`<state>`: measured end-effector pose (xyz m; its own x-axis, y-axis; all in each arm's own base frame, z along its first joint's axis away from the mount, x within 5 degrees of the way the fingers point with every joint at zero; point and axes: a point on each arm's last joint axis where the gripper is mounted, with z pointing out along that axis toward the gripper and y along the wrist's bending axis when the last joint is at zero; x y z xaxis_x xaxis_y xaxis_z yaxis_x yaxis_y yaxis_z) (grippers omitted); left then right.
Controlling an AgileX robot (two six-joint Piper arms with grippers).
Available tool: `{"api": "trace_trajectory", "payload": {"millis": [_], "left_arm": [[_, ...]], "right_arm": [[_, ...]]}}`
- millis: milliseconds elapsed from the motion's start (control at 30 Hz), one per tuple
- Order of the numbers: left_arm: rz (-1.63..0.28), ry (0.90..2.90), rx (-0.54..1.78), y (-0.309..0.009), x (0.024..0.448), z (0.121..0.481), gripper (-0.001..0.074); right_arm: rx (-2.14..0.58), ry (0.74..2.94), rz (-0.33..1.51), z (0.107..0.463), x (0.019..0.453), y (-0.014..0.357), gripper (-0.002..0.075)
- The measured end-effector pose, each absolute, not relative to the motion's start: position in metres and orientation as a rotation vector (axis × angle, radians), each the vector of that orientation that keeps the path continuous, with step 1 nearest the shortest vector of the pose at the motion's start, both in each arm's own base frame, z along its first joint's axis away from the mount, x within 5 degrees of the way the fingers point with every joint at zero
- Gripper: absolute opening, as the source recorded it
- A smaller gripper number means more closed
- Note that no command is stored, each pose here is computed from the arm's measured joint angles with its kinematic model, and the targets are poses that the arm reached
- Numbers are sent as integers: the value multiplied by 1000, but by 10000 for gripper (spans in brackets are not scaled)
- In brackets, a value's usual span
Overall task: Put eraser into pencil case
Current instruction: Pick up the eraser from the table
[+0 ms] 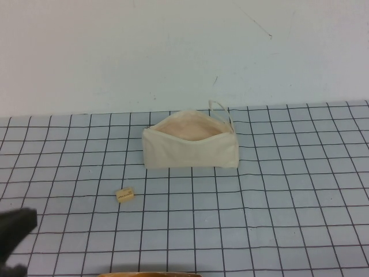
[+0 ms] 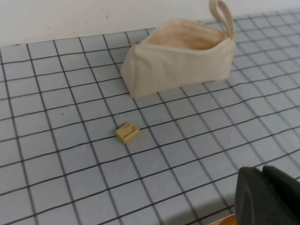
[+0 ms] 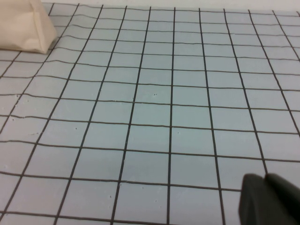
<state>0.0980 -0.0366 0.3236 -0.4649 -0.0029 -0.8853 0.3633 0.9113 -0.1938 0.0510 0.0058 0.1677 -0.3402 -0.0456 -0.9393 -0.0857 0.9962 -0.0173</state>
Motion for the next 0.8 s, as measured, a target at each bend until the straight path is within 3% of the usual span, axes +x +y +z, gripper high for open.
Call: {"api": "trace_trajectory", "payload": {"millis": [200,400,800], "left_arm": [[-261,2197,436,-28,141,341,-1],[-240,2384,524,-27,190,346,-1],[9,2586,798,-88,280,331,-1]], "right_arm": [[-94,1919,41,168,51,6,-3],[-94,1919,41,168,51,6,-3],[-94,1919,41,168,51,6,-3]]}}
